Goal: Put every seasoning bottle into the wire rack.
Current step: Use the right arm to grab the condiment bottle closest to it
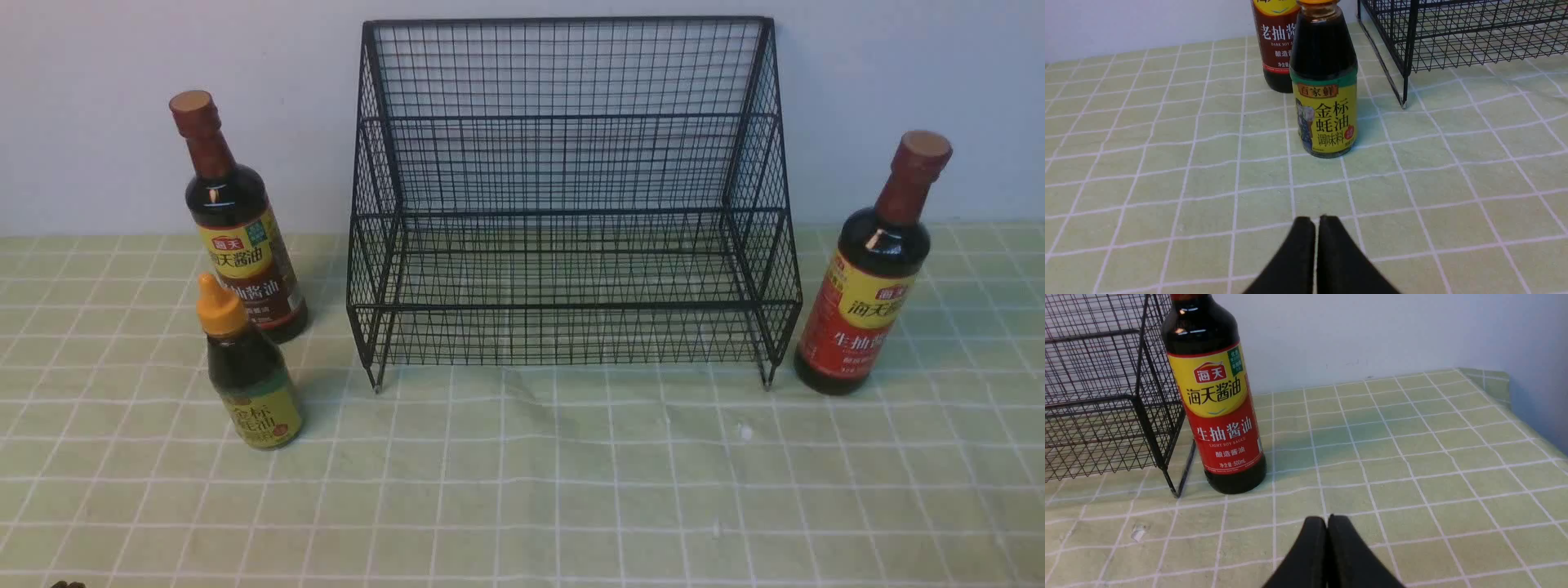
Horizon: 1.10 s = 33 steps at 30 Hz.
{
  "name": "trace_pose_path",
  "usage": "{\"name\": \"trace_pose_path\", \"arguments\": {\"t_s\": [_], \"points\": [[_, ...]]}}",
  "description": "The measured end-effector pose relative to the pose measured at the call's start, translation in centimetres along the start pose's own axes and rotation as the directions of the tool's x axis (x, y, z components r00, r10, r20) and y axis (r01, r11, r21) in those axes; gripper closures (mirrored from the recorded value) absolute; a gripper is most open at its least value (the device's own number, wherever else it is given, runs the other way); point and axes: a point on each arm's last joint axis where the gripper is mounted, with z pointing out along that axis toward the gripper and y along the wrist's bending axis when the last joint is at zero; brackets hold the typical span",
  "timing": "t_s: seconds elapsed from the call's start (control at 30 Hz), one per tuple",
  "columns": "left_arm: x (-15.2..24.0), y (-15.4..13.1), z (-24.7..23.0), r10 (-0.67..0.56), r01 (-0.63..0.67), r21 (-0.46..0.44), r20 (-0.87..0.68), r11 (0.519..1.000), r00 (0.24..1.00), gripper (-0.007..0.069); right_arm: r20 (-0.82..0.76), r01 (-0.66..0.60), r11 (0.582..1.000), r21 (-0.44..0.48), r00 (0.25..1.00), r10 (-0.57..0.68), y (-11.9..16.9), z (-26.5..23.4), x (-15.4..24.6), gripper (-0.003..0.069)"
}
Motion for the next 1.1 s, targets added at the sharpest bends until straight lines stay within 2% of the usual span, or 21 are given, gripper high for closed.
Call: {"name": "trace_pose_path", "arguments": {"t_s": [0.63,0.7,0.77,0.87,0.9,0.97,1.1], "points": [[0.0,0.0,0.0,0.0,0.0,0.0,0.0,1.0,1.0,0.0632,0.005,-0.003,1.0,-0.002,1.0,0.003,0.0,0.0,0.0,0.0673],[0.0,0.0,0.0,0.0,0.0,0.0,0.0,1.0,1.0,0.0632,0.043,-0.048,0.999,-0.021,0.998,0.049,0.2,0.0,-0.3,0.0673],[0.0,0.0,0.0,0.0,0.0,0.0,0.0,1.0,1.0,0.0632,0.142,-0.178,0.981,-0.08,0.972,0.187,0.5,-0.1,-1.3,0.0673],[0.0,0.0,0.0,0.0,0.0,0.0,0.0,1.0,1.0,0.0632,0.276,-0.349,0.919,-0.182,0.879,0.389,0.6,-0.5,-2.8,0.0673],[0.0,0.0,0.0,0.0,0.0,0.0,0.0,1.0,1.0,0.0632,0.283,-0.351,0.918,-0.187,0.875,0.393,0.6,-0.5,-2.9,0.0673],[0.0,0.0,0.0,0.0,0.0,0.0,-0.001,1.0,1.0,0.0632,0.338,-0.401,0.886,-0.233,0.821,0.461,0.5,-0.8,-3.6,0.0673],[0.0,0.0,0.0,0.0,0.0,0.0,-0.001,1.0,1.0,0.0632,0.376,-0.418,0.871,-0.26,0.787,0.49,0.4,-1.0,-4.0,0.0673]]}}
